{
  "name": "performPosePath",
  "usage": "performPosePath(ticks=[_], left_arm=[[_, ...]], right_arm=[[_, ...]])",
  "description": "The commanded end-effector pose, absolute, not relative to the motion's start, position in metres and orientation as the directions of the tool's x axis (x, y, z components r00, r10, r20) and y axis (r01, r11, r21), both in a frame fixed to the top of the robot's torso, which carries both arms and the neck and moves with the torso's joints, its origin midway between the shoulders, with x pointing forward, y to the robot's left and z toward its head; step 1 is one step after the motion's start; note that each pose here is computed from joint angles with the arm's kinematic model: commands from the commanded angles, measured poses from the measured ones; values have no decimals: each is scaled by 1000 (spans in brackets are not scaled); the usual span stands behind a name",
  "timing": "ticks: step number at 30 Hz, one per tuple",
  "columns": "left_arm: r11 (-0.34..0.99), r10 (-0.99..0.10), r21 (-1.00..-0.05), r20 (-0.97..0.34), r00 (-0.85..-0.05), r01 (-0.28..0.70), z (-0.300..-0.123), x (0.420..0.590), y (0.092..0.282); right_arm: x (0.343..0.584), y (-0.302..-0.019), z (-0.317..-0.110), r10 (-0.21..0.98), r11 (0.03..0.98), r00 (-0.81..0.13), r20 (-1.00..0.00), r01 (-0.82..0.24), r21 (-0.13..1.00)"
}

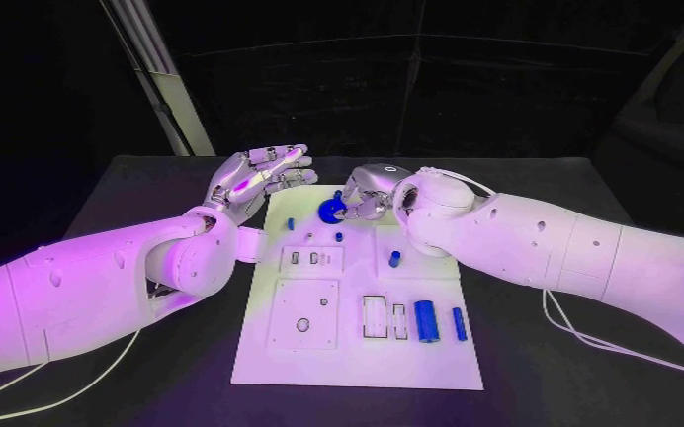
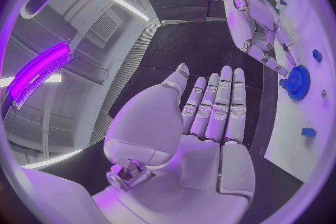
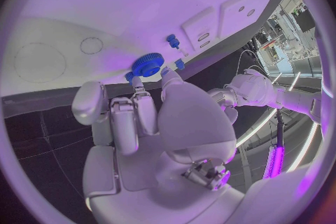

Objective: Assemble the parts on the task board

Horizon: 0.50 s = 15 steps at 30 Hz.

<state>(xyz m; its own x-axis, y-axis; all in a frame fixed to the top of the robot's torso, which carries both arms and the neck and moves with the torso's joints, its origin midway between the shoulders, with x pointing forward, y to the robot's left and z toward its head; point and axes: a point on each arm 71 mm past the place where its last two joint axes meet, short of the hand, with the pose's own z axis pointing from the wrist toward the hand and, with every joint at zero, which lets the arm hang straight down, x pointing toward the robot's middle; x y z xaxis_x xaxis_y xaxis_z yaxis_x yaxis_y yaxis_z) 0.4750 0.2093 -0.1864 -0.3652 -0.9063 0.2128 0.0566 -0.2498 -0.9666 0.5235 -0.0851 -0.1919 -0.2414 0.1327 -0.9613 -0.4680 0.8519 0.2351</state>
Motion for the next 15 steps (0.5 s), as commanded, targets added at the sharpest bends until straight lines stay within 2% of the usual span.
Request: performPosePath(ticks=[1, 11, 15], left_arm=[[-256, -902, -965, 216, -374, 62, -185, 475, 209], [-254, -904, -965, 214, -369, 63, -185, 475, 211], [-253, -905, -965, 213, -367, 64, -185, 475, 212]], right_arm=[[524, -89, -189, 141, 850, -225, -964, -472, 235], [522, -114, -182, 207, 852, -145, -967, -459, 251], [518, -130, -177, 279, 822, -141, -950, -476, 312]])
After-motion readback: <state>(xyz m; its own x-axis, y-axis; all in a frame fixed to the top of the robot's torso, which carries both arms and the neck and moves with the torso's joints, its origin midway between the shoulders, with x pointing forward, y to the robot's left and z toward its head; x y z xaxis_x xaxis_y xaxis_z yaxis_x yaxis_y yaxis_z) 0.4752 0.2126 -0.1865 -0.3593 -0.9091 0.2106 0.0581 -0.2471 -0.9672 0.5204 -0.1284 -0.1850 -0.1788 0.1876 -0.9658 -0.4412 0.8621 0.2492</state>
